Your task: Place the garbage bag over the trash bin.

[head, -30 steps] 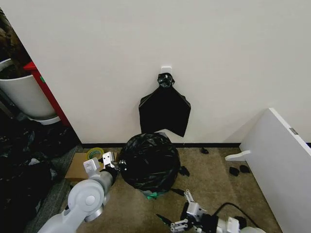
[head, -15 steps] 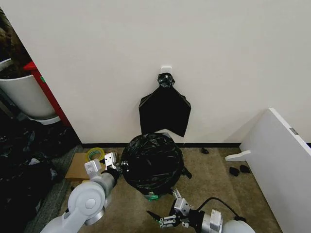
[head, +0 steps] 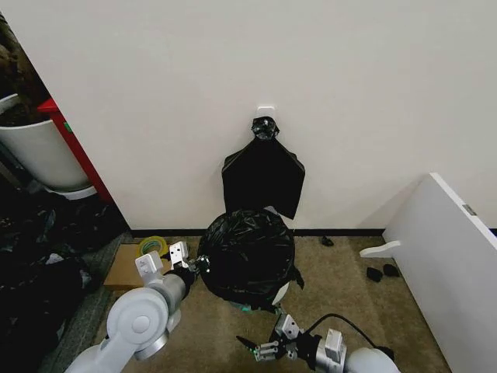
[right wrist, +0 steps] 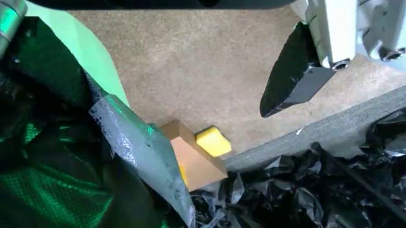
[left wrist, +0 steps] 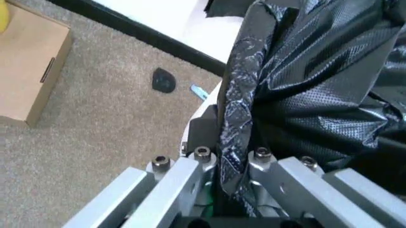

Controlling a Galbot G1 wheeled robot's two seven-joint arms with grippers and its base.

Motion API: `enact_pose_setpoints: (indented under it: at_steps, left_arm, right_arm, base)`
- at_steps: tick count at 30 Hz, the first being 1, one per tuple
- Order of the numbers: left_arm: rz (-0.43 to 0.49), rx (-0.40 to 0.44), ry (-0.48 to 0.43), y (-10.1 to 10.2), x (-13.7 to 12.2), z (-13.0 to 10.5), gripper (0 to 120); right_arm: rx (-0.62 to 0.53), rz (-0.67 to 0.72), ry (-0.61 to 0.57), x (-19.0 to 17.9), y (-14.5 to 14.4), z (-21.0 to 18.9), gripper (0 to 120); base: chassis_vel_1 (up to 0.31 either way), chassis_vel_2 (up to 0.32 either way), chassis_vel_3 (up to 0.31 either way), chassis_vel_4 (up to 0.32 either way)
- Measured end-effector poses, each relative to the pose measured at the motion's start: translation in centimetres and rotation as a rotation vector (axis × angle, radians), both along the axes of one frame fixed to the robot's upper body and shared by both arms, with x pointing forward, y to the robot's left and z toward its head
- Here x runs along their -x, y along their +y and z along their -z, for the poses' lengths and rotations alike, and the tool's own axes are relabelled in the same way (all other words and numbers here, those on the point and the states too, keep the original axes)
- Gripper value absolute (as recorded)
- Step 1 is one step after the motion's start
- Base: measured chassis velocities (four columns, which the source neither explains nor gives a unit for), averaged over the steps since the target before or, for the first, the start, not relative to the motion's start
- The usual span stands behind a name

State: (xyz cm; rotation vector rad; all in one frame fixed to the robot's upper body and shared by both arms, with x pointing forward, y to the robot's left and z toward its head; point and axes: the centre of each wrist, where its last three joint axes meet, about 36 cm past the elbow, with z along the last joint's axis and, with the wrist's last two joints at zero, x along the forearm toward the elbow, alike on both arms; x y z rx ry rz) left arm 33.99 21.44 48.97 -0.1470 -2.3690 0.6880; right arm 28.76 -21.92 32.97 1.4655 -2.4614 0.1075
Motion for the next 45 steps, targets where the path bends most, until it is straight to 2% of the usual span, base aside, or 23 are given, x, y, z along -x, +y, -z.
enact_pose_setpoints:
  at_steps: [3,9,12,16,20,24,26,30,33,34,36,38,41,42,45]
  left_arm:
    - [-0.003,-0.002,0.004,0.1,0.0,0.1,0]
    - [-0.021,-0.011,0.019,0.4,-0.4,0.6,0]
    - [-0.061,-0.025,0.031,0.7,-1.6,1.4,0]
    - [-0.081,-0.024,0.031,0.7,-2.5,1.8,0]
    - [-0.1,-0.025,0.016,0.5,-3.2,1.8,0]
    - [-0.108,-0.098,-0.068,0.2,-2.5,2.7,0]
    - [-0.089,-0.162,-0.163,-0.2,-1.4,3.4,0]
    - [-0.071,-0.193,-0.224,-0.5,-0.7,3.7,0]
    - [-0.04,-0.256,-0.336,-1.1,0.1,4.4,0]
    - [-0.04,-0.256,-0.336,-1.1,0.1,4.4,0]
    - [-0.022,-0.293,-0.399,-1.8,0.7,4.8,0]
    - [-0.017,-0.302,-0.416,-2.1,0.9,4.9,0]
    - [0.004,-0.342,-0.471,-2.7,1.7,5.5,0]
    - [0.004,-0.342,-0.471,-2.7,1.7,5.5,0]
    - [0.047,-0.352,-0.486,-3.8,2.5,6.4,0]
  right_arm:
    - [0.001,0.001,0.001,0.0,-0.1,0.0,90]
    - [0.006,-0.005,-0.011,0.3,-0.7,0.0,98]
    - [-0.006,-0.06,-0.053,1.2,-1.4,-1.3,100]
    - [-0.015,-0.083,-0.046,1.9,-1.8,-1.7,100]
    - [-0.011,-0.088,-0.047,2.3,-2.5,-1.9,100]
    - [-0.052,0.003,-0.022,2.6,-2.7,-3.1,98]
    - [-0.15,0.099,0.061,2.9,-2.1,-5.1,88]
    - [-0.211,0.125,0.09,3.0,-1.7,-7.0,80]
    - [-0.285,0.152,0.128,3.2,-0.2,-10.5,65]
    - [-0.285,0.152,0.128,3.2,-0.2,-10.5,65]
    - [-0.294,0.189,0.154,3.3,1.1,-12.2,54]
    - [-0.284,0.211,0.168,3.3,1.6,-12.7,50]
    - [-0.216,0.318,0.246,2.9,3.1,-14.9,36]
    - [-0.216,0.318,0.246,2.9,3.1,-14.9,36]
    - [-0.165,0.39,0.266,2.2,4.0,-16.4,22]
  base:
    - [0.0,0.0,0.0,0.0]
    - [0.0,0.0,0.0,0.0]
    - [0.0,0.0,0.0,0.0]
    - [0.0,0.0,0.0,0.0]
    - [0.0,0.0,0.0,0.0]
    - [0.0,0.0,0.0,0.0]
    - [0.0,0.0,0.0,0.0]
    - [0.0,0.0,0.0,0.0]
    - [0.0,0.0,0.0,0.0]
    - [0.0,0.0,0.0,0.0]
    - [0.0,0.0,0.0,0.0]
    - [0.0,0.0,0.0,0.0]
    - [0.0,0.0,0.0,0.0]
    - [0.0,0.0,0.0,0.0]
    - [0.0,0.0,0.0,0.0]
